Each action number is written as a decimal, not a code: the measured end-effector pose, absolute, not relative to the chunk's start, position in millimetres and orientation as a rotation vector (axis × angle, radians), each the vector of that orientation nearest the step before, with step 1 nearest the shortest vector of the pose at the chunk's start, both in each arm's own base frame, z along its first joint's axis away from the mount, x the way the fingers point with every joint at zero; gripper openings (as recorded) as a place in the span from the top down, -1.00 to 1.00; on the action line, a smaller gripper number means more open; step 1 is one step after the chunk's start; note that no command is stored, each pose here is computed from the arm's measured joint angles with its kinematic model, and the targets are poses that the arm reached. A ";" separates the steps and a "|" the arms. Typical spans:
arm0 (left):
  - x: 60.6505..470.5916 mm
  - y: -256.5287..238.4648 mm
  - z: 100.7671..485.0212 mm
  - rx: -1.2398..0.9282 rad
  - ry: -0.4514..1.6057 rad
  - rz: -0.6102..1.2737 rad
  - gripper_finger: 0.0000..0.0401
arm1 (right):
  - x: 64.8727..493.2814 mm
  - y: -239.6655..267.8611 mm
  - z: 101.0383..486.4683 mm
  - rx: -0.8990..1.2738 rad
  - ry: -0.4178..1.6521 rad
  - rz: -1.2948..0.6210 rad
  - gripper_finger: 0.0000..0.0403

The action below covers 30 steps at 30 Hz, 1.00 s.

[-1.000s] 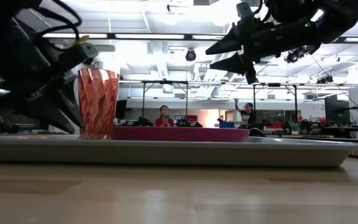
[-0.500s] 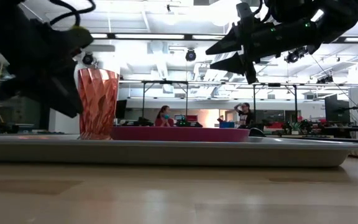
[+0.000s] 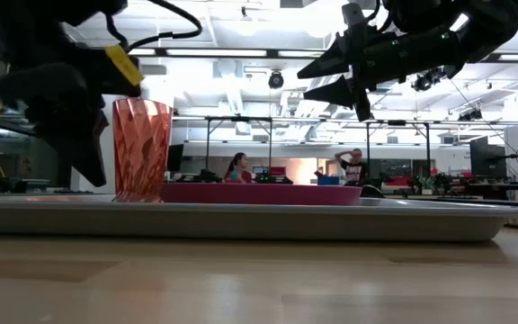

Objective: Pick and place plate/cup/fork/spoon on tray
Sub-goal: Put the yellow spoon on the gray serving tray to the left of the pink plate, then return to Home Position

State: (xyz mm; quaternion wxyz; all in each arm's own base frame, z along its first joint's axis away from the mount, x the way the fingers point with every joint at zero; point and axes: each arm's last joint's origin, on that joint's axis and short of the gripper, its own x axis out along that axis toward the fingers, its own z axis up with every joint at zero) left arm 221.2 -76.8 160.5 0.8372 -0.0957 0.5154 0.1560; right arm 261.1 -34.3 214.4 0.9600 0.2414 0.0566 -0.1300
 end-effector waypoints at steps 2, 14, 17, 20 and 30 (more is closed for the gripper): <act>220.9 -77.1 160.1 -0.145 1.115 0.275 1.00 | 261.1 -34.3 214.4 0.488 0.115 -0.264 0.03; 222.3 -78.7 144.9 -0.032 1.219 0.202 1.00 | 261.0 -34.3 213.9 0.489 0.120 -0.265 0.03; 224.6 -79.9 139.9 -0.029 1.229 0.192 1.00 | 260.9 -34.3 213.7 0.490 0.122 -0.265 0.03; 226.5 -80.6 137.6 -0.028 1.227 0.190 1.00 | 260.9 -34.3 213.7 0.488 0.122 -0.266 0.03; 228.2 -83.1 139.1 -0.072 1.222 0.165 1.00 | 260.7 -34.9 213.1 0.485 0.125 -0.288 0.03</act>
